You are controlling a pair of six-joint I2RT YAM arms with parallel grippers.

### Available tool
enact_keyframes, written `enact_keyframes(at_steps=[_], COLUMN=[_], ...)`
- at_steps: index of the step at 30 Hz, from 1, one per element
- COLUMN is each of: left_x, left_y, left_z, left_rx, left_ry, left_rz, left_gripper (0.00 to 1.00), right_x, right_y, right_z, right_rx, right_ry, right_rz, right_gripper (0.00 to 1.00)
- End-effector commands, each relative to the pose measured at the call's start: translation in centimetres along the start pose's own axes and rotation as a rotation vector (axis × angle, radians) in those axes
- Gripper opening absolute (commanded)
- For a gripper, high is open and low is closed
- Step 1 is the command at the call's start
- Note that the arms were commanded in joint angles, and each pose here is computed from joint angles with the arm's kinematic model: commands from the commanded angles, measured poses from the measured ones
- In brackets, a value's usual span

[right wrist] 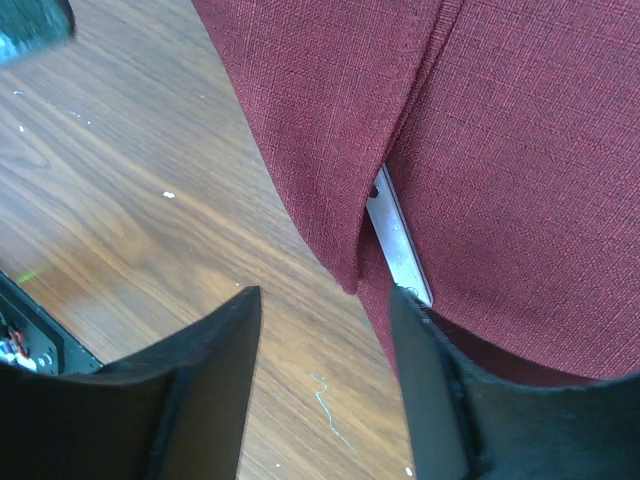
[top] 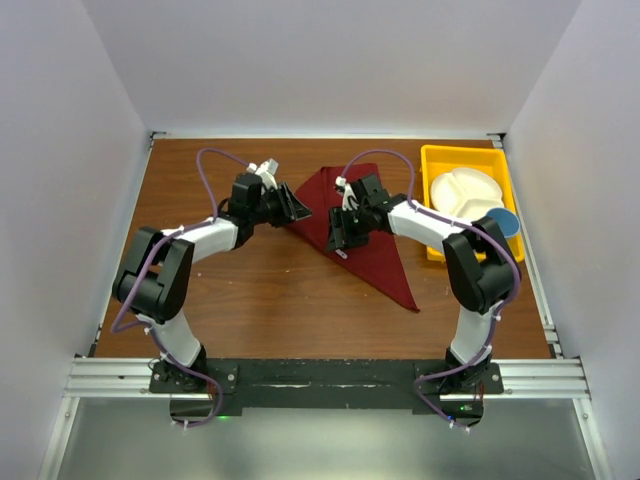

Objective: Fold the napkin, place the utensils inside, and roll it up
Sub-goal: Fold the napkin

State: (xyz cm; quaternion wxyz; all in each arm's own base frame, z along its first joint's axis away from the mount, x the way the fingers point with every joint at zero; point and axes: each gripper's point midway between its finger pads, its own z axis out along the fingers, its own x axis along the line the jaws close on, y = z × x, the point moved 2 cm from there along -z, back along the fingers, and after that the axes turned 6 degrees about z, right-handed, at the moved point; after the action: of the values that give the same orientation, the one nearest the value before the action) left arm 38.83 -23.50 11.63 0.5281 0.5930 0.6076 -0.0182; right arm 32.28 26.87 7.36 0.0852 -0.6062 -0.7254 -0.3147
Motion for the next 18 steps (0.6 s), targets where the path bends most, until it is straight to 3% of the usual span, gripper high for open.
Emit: enact_keyframes(at_steps=[1,13,16,17,18], left_x=[-1.7,-2.4,-2.4,-2.3,-2.1], left_y=[1.4,2.5,2.8,2.8,2.8], left_z=[-0.7,-0.8,0.0,0.2,0.6], left_rx=[-0.057,-0.08,-0.086,-0.084,-0.08], left_ry=[-0.069,-0.082,-0.095,-0.1,-0.106], left_rz=[0.03,0.047,0.034,0.024,0.013], left_gripper=[0.4,0.41,0.41,0.41,0.4], right_x=[0.4,0.0,-0.2,-0.6,-0.7], right_y=[0.2,0.0,0.2,0.4,0.5], right_z=[0.6,2.1,2.4,2.4,2.3], right_rx=[0.001,0.016,0.019,0.013,0.009], right_ry=[0.035,0.046,0.034,0.007,-0.005], right_rz=[-0.027,-0.023,-0.028,-0.028,-0.031], right_gripper=[0.5,0.37,0.16,0.0,0.0])
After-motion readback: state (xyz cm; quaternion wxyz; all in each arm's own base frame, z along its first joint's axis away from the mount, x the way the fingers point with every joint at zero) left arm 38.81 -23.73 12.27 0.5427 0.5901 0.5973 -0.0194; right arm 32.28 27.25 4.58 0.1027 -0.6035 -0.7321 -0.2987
